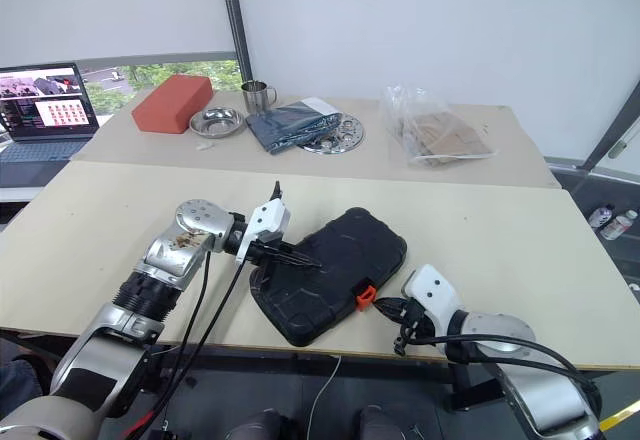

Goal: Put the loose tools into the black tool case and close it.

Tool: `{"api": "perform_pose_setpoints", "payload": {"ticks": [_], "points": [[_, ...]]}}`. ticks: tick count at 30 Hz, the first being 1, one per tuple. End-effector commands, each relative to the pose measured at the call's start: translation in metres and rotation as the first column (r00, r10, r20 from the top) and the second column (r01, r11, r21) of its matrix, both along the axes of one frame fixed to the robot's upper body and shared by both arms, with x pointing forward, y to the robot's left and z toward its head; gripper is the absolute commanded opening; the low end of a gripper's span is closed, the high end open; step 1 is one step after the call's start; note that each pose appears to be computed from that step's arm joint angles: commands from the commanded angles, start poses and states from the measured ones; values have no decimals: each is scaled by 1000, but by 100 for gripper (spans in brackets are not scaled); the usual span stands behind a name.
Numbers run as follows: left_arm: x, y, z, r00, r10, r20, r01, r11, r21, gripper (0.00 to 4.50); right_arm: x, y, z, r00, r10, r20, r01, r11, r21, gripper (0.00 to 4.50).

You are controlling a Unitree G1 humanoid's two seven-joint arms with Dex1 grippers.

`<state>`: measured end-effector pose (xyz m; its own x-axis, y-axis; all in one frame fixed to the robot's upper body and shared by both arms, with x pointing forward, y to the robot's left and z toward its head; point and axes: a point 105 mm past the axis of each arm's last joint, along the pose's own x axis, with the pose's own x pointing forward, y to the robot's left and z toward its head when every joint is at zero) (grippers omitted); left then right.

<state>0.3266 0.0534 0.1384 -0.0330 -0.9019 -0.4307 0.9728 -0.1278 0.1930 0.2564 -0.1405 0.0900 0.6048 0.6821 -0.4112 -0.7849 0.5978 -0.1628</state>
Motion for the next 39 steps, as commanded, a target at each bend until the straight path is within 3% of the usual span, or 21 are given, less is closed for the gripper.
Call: {"api": "perform_pose_setpoints", "payload": {"ticks": [1,6,11,15,22,29,33,39], "points": [[-4,-4,-15,1000,-25,3,25,997,70,4,5,7,4,999,0,42,0,1000,10,4],[-3,-9,-14,998,-43,42,39,996,74,4,-3,6,15,998,16,53,-17,1000,15,4],[1,-8,-10,998,-31,52,28,998,64,4,-43,-3,43,989,148,-23,-145,985,93,4],[3,-11,-10,998,-31,58,27,998,57,4,-30,0,61,996,93,13,-93,979,182,4],[3,-13,-11,997,-45,69,41,997,65,4,-6,4,38,999,32,-13,-31,996,83,4],[5,-11,-10,995,-46,84,41,997,62,4,-15,-17,28,998,-32,-46,33,999,33,4],[6,-12,-10,996,-38,82,33,998,59,4,-28,-26,25,994,-81,-78,87,993,74,4],[5,-15,-11,994,-61,86,55,996,68,4,-26,-15,-3,987,-84,-133,94,993,72,4]]}}
